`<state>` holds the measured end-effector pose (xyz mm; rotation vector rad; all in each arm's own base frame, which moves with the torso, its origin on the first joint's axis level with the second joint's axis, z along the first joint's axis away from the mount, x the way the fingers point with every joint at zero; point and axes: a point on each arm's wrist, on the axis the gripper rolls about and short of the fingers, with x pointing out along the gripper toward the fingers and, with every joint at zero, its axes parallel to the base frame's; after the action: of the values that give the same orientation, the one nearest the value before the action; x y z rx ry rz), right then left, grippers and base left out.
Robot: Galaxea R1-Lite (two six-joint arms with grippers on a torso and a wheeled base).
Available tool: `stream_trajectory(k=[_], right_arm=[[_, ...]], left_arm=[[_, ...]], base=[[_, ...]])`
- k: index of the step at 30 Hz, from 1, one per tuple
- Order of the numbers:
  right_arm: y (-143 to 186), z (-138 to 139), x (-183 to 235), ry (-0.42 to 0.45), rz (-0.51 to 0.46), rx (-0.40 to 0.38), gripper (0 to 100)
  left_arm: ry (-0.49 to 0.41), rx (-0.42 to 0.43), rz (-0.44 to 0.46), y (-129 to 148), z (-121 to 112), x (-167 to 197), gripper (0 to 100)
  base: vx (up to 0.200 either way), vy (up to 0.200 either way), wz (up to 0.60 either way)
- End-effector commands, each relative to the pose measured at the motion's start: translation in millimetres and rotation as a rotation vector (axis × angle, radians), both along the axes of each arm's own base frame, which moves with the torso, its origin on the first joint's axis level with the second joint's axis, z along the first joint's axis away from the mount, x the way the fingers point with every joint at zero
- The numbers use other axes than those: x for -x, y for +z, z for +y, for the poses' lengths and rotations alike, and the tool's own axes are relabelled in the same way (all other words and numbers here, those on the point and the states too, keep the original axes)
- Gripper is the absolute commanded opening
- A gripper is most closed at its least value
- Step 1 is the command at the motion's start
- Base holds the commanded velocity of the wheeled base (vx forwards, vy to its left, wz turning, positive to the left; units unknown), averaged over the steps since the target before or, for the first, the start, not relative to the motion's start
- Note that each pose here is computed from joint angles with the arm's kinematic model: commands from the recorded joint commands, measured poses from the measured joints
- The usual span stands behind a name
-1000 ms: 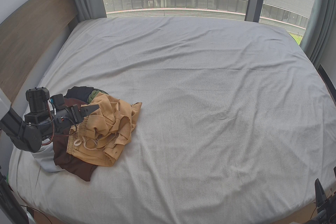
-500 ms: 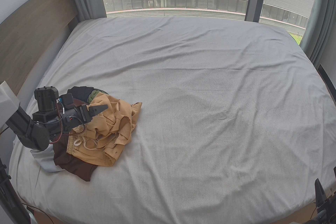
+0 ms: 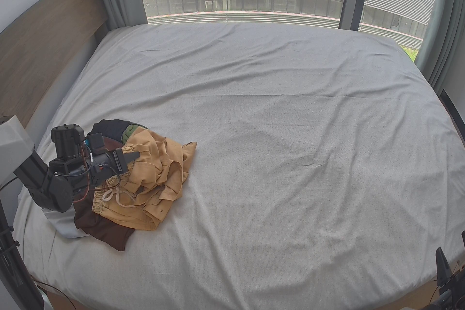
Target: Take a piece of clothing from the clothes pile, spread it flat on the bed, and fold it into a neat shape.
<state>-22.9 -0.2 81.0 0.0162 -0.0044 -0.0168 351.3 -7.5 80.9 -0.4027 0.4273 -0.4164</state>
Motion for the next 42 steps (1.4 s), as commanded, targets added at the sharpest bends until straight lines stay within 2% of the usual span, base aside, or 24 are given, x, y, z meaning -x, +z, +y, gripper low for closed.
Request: stream_trajectory(k=[1,6,11,13,15,16,19,24,28,37,42], right_arm=[[-5.2,0.0,-0.1,0.000,0.001,-0.001,100],[-5.2,0.0,-0.1,0.000,0.001,-0.001,100],[-5.2,0.0,-0.1,-0.002,0.001,0.001,100],[-5.2,0.0,-0.1,0.000,0.001,0.001,100],[-5.2,0.0,-0.1,-0.002,0.001,0.001,100],[-5.2,0.0,-0.1,-0.002,0.001,-0.001,100],[-5.2,0.0,-0.1,0.000,0.001,-0.001,100],[-5.2,0.0,-0.1,0.000,0.001,-0.001,100],[-5.2,0.0,-0.1,0.000,0.001,-0.001,100],[-5.2,0.0,-0.1,-0.002,0.001,-0.001,100],[-5.2,0.0,-0.1,0.000,0.001,-0.001,100]], left_arm=[[-0.001,0.001,0.005,-0.5,-0.5,3.0,0],[-0.008,0.026,-0.007,3.5,-2.3,11.6,0],[0.017,0.122,0.018,11.8,-3.9,15.1,0],[0.039,0.185,0.037,16.9,-3.9,16.1,0],[0.046,0.204,0.047,17.6,-3.9,17.3,0],[0.058,0.250,0.060,22.9,-3.9,20.9,0],[0.065,0.310,0.085,28.6,-6.0,27.7,0],[0.045,0.376,0.125,30.2,-15.0,34.5,0],[0.041,0.404,0.109,31.2,-16.9,35.9,0],[0.030,0.616,0.133,39.6,-29.3,38.1,0],[-0.020,0.679,0.097,46.3,-44.7,41.7,0]], base=[[0.000,0.000,0.00],[0.000,0.000,0.00],[0.000,0.000,0.00],[0.000,0.000,0.00],[0.000,0.000,0.00],[0.000,0.000,0.00],[0.000,0.000,0.00],[0.000,0.000,0.00],[0.000,0.000,0.00],[0.000,0.000,0.00],[0.000,0.000,0.00]])
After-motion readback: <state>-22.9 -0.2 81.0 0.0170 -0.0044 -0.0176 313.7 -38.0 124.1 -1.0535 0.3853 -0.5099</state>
